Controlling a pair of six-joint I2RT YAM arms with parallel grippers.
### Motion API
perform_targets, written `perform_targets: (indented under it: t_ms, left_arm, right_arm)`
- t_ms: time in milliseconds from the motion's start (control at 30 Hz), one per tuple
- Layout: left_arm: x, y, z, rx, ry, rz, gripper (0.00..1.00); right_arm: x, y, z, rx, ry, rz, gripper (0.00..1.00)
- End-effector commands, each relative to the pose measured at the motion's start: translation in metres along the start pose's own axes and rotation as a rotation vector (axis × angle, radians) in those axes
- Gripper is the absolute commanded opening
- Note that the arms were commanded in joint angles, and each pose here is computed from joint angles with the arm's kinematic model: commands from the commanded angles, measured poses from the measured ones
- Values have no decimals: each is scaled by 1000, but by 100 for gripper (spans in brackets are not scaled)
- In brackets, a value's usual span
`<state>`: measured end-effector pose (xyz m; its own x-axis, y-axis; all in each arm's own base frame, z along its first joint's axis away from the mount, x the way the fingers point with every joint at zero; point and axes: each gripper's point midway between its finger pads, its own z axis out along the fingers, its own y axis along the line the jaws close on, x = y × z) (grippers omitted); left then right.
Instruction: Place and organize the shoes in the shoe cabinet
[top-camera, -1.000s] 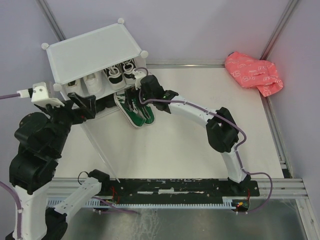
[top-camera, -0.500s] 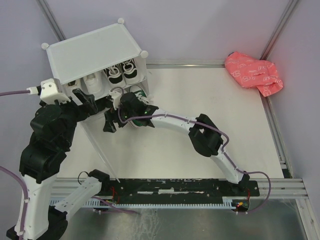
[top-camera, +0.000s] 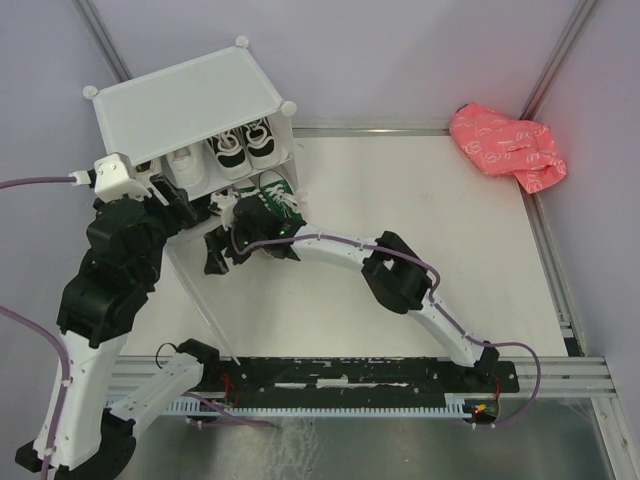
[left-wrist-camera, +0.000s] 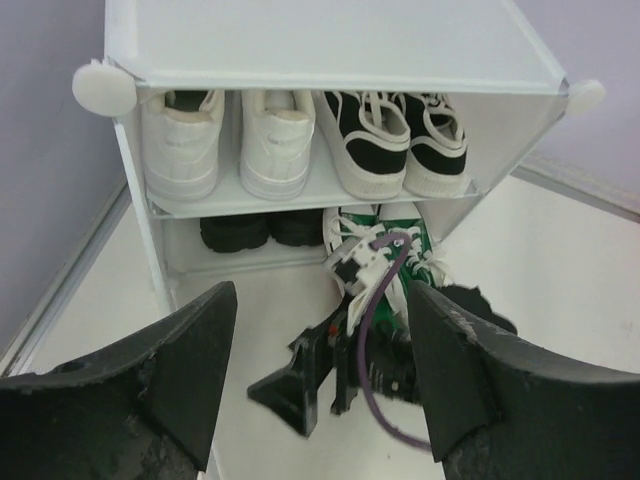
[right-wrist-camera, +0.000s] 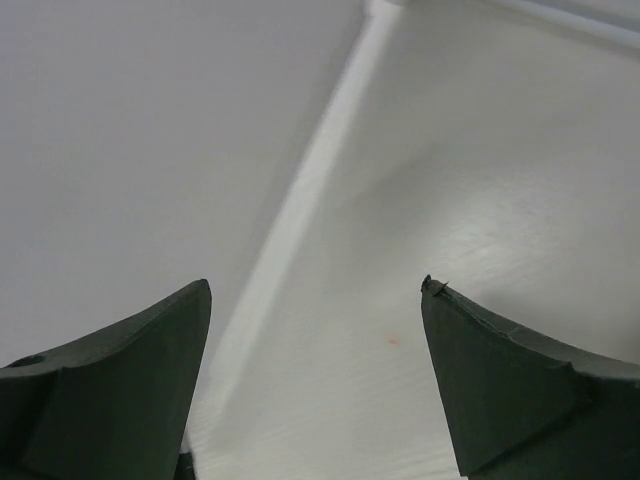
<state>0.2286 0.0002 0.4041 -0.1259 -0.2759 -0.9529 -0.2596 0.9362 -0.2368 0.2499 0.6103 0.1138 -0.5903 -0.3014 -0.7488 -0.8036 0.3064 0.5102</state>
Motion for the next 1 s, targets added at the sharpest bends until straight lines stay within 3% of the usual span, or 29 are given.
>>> perform_targets:
  t_ms: [0,67,133,333,600,967]
  left_arm:
    - [14,-3,14,-29,15,-35,71]
    - [27,2,19,-67,57,3,59]
    - [42,7,21,-95,115,43,54]
    - [69,40,8,-241,246,130,50]
    - [102,71,-17,-332,349,153,49]
    - [94,66,-29,-208,249,51,51]
  right_arm:
    - [-20,-84,-17,184,-35,64,92]
    - [-16,-103,-22,240,-16,39,93]
    - [-13,-112,-23,258,-10,30,93]
    - [-6,-123,-16,287,-7,42,93]
    - [-7,-195,-63,686,-3,-124,94]
    - [-34,-127,-43,483,-141,-284,92]
